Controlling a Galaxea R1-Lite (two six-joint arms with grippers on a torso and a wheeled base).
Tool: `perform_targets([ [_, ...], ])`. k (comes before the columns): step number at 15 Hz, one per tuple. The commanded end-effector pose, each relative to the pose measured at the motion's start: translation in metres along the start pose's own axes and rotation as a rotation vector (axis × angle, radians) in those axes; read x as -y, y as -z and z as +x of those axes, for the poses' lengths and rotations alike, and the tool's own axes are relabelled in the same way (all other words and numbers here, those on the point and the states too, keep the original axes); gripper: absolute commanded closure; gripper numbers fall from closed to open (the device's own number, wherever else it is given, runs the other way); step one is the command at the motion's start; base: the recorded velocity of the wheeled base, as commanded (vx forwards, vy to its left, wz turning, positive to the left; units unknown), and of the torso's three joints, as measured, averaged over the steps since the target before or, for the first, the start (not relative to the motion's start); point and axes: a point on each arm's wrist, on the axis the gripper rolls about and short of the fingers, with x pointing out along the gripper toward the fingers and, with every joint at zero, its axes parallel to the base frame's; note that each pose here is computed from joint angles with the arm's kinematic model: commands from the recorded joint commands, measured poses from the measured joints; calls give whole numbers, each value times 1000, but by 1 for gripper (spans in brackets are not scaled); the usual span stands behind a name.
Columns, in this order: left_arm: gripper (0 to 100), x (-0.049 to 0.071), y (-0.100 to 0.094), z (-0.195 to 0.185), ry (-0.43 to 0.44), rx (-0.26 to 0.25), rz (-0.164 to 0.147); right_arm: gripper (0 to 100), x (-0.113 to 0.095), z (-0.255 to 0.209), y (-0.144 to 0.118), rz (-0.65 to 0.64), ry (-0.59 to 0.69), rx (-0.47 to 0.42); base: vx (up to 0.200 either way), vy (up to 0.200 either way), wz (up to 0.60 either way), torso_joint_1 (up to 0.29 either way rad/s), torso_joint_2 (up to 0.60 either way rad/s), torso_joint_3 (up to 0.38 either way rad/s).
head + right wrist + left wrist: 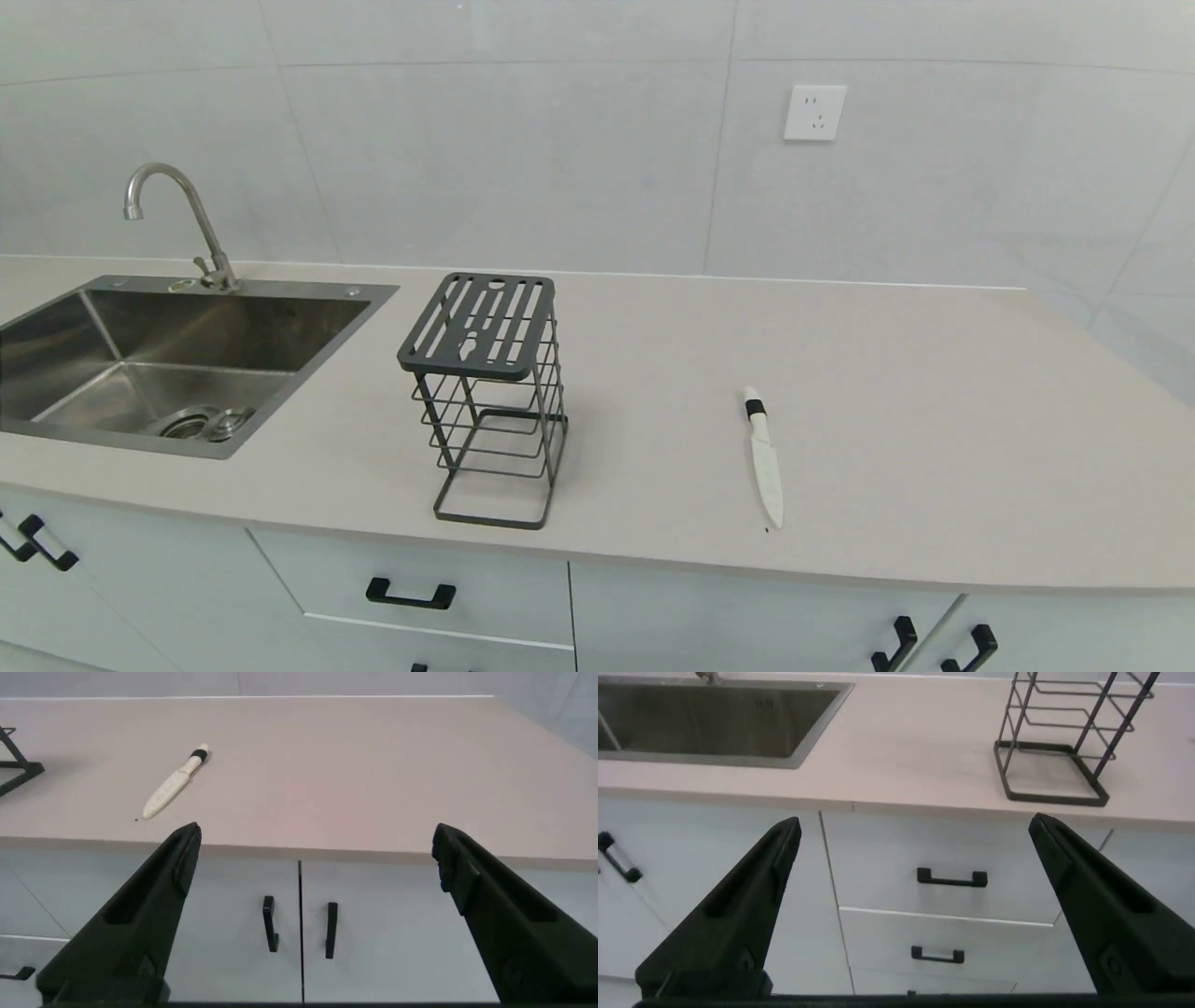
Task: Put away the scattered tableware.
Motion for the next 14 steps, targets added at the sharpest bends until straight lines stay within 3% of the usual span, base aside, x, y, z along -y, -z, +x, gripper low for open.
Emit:
perform_targets([
  [1, 0, 0, 0, 0, 0, -1, -1, 0, 0, 0, 0, 0, -2, -1, 0, 0, 0, 0, 0, 0],
  [7, 0, 0, 0, 0, 0, -1, -1, 0, 0, 0, 0, -2, 0, -1, 0, 0, 0, 0, 0, 0],
  [14, 0, 0, 0, 0, 0, -1, -1, 0, 0, 0, 0, -3, 0, -1, 0, 0, 0, 231, -448, -219],
])
